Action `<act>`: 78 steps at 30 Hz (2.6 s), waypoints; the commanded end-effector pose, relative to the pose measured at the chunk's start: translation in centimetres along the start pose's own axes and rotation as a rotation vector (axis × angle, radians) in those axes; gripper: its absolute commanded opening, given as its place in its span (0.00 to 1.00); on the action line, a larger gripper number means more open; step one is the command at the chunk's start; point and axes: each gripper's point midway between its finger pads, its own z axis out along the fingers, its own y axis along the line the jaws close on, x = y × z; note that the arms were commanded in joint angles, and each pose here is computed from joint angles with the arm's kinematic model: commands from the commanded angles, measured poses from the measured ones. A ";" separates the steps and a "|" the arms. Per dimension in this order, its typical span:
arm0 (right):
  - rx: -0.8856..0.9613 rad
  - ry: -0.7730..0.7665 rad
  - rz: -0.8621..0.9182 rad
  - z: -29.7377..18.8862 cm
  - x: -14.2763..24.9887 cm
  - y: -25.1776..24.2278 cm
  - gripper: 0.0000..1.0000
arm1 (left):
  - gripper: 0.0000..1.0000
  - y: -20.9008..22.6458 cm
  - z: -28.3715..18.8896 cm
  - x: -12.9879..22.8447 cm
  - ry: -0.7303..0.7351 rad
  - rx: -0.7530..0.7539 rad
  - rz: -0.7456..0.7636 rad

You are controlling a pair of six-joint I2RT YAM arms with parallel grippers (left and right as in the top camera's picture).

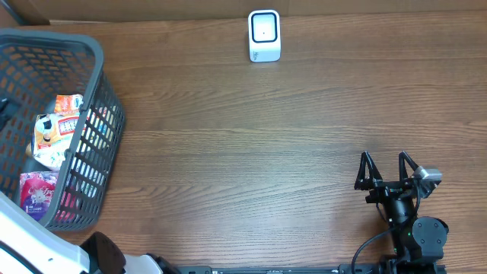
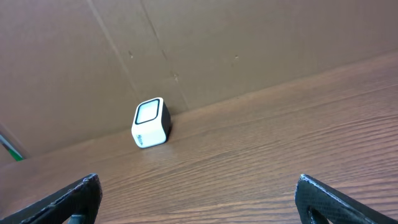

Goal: Scan the item barcode
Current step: 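Reach the left gripper into the basket and grasp the purple pad pack, then lift the purple pack out and set it on the table center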

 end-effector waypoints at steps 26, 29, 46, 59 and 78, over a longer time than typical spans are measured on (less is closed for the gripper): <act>0.004 -0.004 -0.001 0.0 0.2 -0.1 1.00 | 1.00 8.6 22.7 11.1 0.267 -0.401 -0.208; 0.004 -0.004 -0.001 0.0 0.2 -0.1 1.00 | 1.00 8.8 24.0 11.8 0.256 -0.397 -0.211; 0.004 -0.004 -0.001 0.0 0.2 -0.1 1.00 | 0.21 10.3 29.5 16.5 0.356 -0.438 -0.197; 0.004 -0.004 -0.001 0.0 0.2 -0.1 1.00 | 0.04 6.7 21.6 8.9 0.259 -0.329 -0.241; 0.004 -0.004 -0.001 0.0 0.2 -0.1 1.00 | 0.04 -16.7 -11.8 7.7 0.171 1.355 0.367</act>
